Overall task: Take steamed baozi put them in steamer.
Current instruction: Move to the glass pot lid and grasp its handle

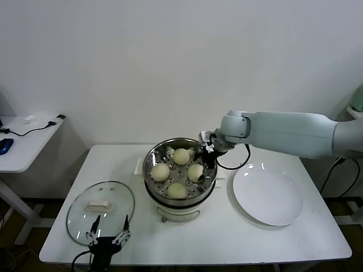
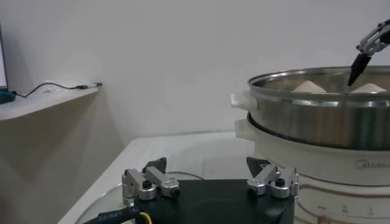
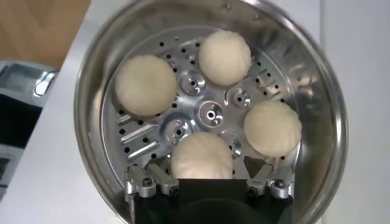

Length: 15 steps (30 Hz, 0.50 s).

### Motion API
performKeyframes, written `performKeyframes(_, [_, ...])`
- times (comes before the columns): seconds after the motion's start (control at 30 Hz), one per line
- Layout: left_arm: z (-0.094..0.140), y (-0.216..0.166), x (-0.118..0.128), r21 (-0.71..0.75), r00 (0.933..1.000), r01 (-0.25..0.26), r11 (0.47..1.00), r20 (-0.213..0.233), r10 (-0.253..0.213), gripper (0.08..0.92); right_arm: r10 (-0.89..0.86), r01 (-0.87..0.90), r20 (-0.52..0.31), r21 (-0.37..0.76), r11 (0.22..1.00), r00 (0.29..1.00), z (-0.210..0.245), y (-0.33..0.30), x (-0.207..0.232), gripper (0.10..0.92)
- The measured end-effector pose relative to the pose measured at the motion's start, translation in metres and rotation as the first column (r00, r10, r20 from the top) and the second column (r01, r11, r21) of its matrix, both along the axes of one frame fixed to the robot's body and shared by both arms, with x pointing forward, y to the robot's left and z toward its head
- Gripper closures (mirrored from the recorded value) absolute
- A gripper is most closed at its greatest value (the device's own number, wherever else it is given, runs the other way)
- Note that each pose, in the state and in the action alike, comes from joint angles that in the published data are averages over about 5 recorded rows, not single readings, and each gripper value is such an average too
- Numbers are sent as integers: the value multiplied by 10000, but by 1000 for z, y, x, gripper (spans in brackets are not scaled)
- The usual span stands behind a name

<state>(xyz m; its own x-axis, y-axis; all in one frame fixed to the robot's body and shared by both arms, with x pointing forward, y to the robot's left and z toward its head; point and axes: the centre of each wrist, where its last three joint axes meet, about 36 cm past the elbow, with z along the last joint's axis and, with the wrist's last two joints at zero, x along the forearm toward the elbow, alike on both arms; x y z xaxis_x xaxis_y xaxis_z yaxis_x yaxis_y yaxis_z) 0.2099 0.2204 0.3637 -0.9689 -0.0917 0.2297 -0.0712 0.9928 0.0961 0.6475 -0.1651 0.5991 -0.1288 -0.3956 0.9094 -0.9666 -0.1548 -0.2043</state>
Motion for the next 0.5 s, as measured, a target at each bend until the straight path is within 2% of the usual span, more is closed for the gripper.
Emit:
performKeyframes(0.13, [2,0,0,-56,10000,-4,10000,51,5,177,-321,311,131,706,9970,9994,16,-12,4,200])
performKeyframes(0.27, [4,1,1,-160,9998,-25,9999,187,28,177,-1131,982,622,2051,9738,9916,28,-29,8,200])
performKeyframes(0.5, [8,7,7,-221,9989,-90,9997,464,100,177,-3698,2455,1727,4914,8356,9129,33,-78,5,200])
